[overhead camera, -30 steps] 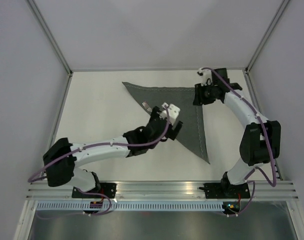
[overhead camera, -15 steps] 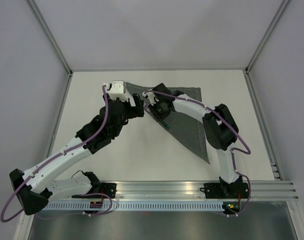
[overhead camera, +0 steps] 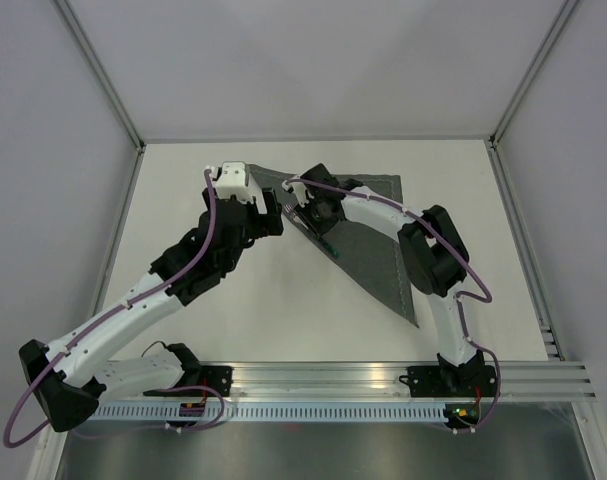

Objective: Fold the napkin, place the utensils inside, and roll it up
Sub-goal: Fold the napkin

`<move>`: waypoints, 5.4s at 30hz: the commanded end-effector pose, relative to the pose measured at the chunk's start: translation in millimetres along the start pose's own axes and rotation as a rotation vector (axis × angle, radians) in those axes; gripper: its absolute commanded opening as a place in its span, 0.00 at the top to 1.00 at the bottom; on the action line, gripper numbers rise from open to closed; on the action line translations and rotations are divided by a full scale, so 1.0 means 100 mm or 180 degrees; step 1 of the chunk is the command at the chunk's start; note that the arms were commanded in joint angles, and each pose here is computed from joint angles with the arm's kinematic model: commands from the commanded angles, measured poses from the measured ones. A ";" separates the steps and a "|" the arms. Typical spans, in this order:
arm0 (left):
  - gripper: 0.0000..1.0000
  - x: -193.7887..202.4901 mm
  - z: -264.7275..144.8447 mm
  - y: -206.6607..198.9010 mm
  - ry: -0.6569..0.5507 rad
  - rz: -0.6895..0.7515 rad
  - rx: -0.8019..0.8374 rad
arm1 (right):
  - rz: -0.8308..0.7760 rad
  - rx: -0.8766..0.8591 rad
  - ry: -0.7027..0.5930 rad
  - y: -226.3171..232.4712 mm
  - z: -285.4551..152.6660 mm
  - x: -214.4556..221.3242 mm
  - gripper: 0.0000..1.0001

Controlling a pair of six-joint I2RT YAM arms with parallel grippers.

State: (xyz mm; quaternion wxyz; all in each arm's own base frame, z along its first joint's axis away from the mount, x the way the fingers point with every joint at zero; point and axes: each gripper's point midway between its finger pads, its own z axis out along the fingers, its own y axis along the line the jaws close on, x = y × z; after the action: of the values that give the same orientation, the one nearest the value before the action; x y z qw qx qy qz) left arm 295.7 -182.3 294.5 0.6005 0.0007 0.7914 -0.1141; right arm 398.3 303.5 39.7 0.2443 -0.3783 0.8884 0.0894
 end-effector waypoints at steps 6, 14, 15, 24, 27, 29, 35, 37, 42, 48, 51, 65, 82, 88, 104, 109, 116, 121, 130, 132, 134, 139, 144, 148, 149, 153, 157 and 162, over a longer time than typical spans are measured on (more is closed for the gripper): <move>0.04 -0.07 0.01 -0.09 -0.0001 -0.0135 0.0102 | -0.0066 0.0140 0.0039 -0.09 0.09 0.00 0.61; 0.04 -0.03 0.03 -0.09 0.0028 -0.0123 0.0096 | -0.0085 0.0127 0.0077 -0.09 0.13 0.05 0.68; 0.04 -0.04 0.03 -0.09 0.0026 -0.0124 0.0102 | -0.0090 0.0120 0.0086 -0.09 0.13 0.06 0.69; 0.04 -0.02 0.06 -0.12 0.0051 -0.0112 0.0108 | -0.0085 0.0057 0.0105 -0.08 0.07 0.08 0.79; 0.04 -0.01 0.07 -0.13 0.0062 -0.0112 0.0114 | -0.0073 0.0057 0.0075 -0.09 0.01 0.06 0.80; 0.04 0.00 0.07 -0.13 0.0074 -0.0107 0.0120 | -0.0064 0.0079 0.0064 -0.10 -0.03 0.05 0.79; 0.04 0.01 0.09 -0.16 0.0097 -0.0120 0.0143 | -0.0006 0.0118 0.0084 -0.11 -0.09 0.08 0.82; 0.04 0.01 0.09 -0.17 0.0097 -0.0126 0.0153 | 0.0038 0.0122 0.0108 -0.11 -0.10 0.10 0.82; 0.04 0.01 0.08 -0.17 0.0099 -0.0130 0.0168 | 0.0133 0.0169 0.0102 -0.14 -0.14 0.09 0.84; 0.04 0.02 0.09 -0.17 0.0109 -0.0125 0.0170 | 0.0204 0.0104 0.0146 -0.10 -0.17 0.14 0.86; 0.04 0.03 0.09 -0.18 0.0116 -0.0127 0.0177 | 0.0204 0.0117 0.0158 -0.10 -0.18 0.17 0.86; 0.04 0.09 0.12 -0.21 0.0172 -0.0112 0.0202 | 0.0244 0.0079 0.0191 -0.09 -0.17 0.24 0.81; 0.03 0.24 0.15 -0.77 -0.0058 0.0302 0.1006 | 0.0747 -0.0055 -0.0622 -0.70 -1.18 -0.39 0.46; 0.04 0.75 -0.01 -1.63 -0.0295 0.1350 0.1485 | 0.1507 -0.0003 -0.0955 -1.54 -1.81 -0.02 0.46; 0.05 2.37 -0.74 -2.74 -0.1054 0.2469 0.3022 | 0.2374 0.0430 -0.1144 -2.41 -2.26 1.08 0.46; 0.07 2.70 -0.70 -2.94 -0.1114 0.2635 0.3012 | 0.2372 0.0477 -0.1149 -2.43 -2.25 1.11 0.46; 0.16 2.96 -0.57 -3.13 -0.1126 0.2747 0.2897 | 0.2402 0.0504 -0.1192 -2.46 -2.31 1.18 0.47; 0.25 3.02 -0.50 -3.25 -0.1189 0.2792 0.2856 | 0.2418 0.0498 -0.1225 -2.46 -2.34 1.19 0.47; 0.40 3.26 -0.42 -3.30 -0.1145 0.2936 0.2865 | 0.2414 0.0494 -0.1258 -2.46 -2.35 1.19 0.48; 0.44 3.28 -0.40 -3.30 -0.1136 0.2953 0.2855 | 0.2416 0.0492 -0.1254 -2.45 -2.34 1.20 0.48; 0.47 3.29 -0.38 -3.31 -0.1143 0.2963 0.2823 | 0.2418 0.0485 -0.1252 -2.45 -2.34 1.20 0.49; 0.51 3.24 -0.29 -3.34 -0.1220 0.2955 0.2637 | 0.2423 0.0473 -0.1253 -2.44 -2.34 1.20 0.49; 0.53 3.29 -0.28 -3.36 -0.1177 0.3002 0.2657 | 0.2408 0.0483 -0.1260 -2.44 -2.34 1.21 0.50; 0.45 3.26 -0.25 -3.34 -0.1149 0.3024 0.2568 | 0.2410 0.0470 -0.1256 -2.44 -2.33 1.21 0.50; 0.41 3.28 -0.24 -3.33 -0.1132 0.3044 0.2564 | 0.2405 0.0474 -0.1263 -2.44 -2.33 1.21 0.50; 0.48 3.28 -0.23 -3.33 -0.1125 0.3092 0.2537 | 0.2405 0.0458 -0.1265 -2.43 -2.33 1.20 0.50; 0.69 3.31 -0.23 -3.35 -0.1107 0.3132 0.2568 | 0.2406 0.0455 -0.1271 -2.43 -2.33 1.20 0.50; 0.98 3.29 -0.24 -3.39 -0.1043 0.3090 0.2599 | 0.2392 0.0450 -0.1278 -2.43 -2.34 1.20 0.50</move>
State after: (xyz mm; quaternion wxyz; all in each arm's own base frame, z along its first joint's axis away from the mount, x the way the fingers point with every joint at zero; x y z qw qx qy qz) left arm 135.5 -543.4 37.8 0.6409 0.5738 0.4972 -0.1131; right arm 413.6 -23.3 168.9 0.3598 0.0220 0.9157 0.1775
